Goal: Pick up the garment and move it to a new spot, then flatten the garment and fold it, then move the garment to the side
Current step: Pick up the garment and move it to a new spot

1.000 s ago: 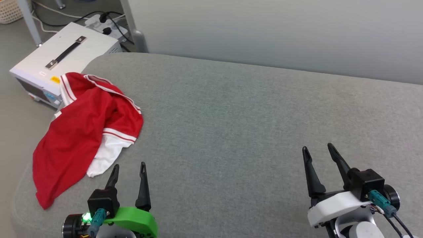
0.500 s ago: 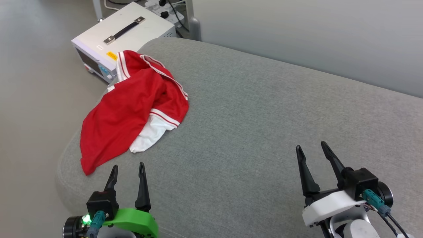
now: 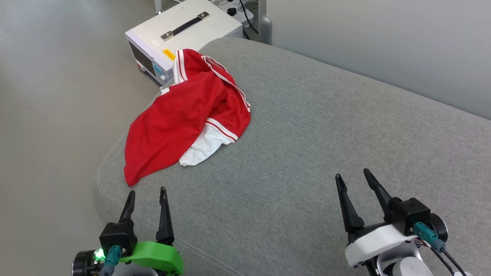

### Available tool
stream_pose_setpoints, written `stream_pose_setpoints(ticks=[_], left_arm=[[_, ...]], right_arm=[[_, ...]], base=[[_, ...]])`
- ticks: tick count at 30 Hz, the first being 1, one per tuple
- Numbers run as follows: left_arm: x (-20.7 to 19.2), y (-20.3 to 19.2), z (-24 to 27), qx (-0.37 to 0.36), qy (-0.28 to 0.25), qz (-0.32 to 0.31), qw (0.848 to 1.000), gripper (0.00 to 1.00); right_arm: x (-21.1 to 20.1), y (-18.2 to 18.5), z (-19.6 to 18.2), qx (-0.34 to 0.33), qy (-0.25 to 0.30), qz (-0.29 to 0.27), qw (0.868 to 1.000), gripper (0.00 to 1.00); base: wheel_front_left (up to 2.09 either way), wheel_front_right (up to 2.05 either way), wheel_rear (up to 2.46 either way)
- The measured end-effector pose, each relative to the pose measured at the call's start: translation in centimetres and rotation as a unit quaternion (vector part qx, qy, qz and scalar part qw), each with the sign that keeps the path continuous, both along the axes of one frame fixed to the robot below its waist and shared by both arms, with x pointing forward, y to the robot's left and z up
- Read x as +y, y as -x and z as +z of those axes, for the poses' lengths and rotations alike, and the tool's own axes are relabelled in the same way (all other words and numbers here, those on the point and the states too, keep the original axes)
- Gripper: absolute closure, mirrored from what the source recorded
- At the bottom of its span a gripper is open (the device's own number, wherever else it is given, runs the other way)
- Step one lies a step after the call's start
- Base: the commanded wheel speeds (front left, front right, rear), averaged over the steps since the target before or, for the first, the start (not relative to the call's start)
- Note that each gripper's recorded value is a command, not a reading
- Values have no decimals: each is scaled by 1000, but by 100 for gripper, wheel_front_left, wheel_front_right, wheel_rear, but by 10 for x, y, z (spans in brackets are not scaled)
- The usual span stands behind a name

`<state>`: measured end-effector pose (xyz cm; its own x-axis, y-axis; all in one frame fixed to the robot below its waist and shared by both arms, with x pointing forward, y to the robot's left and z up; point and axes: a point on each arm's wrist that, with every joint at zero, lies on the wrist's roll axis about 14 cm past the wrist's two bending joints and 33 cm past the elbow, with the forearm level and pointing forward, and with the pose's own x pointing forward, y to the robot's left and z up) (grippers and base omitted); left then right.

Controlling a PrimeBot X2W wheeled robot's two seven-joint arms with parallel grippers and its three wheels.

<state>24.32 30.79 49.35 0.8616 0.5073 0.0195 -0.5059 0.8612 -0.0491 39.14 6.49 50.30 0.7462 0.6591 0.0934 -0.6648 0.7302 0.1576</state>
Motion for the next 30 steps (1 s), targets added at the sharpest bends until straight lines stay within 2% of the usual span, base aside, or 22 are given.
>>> stream_pose_setpoints(ticks=[15,23,30], left_arm=[[2,-19,2,-1,4,-13,1000,0],[46,-71,1,12,5,-29,999,0],[92,-150,10,96,16,-66,993,0]], right_arm=[[-5,-15,1,-6,-6,-13,1000,0],[-8,-40,-9,-18,2,-25,1000,0],[-17,-69,-17,-25,-4,-45,999,0]], base=[[0,0,0],[0,0,0],[0,0,0]])
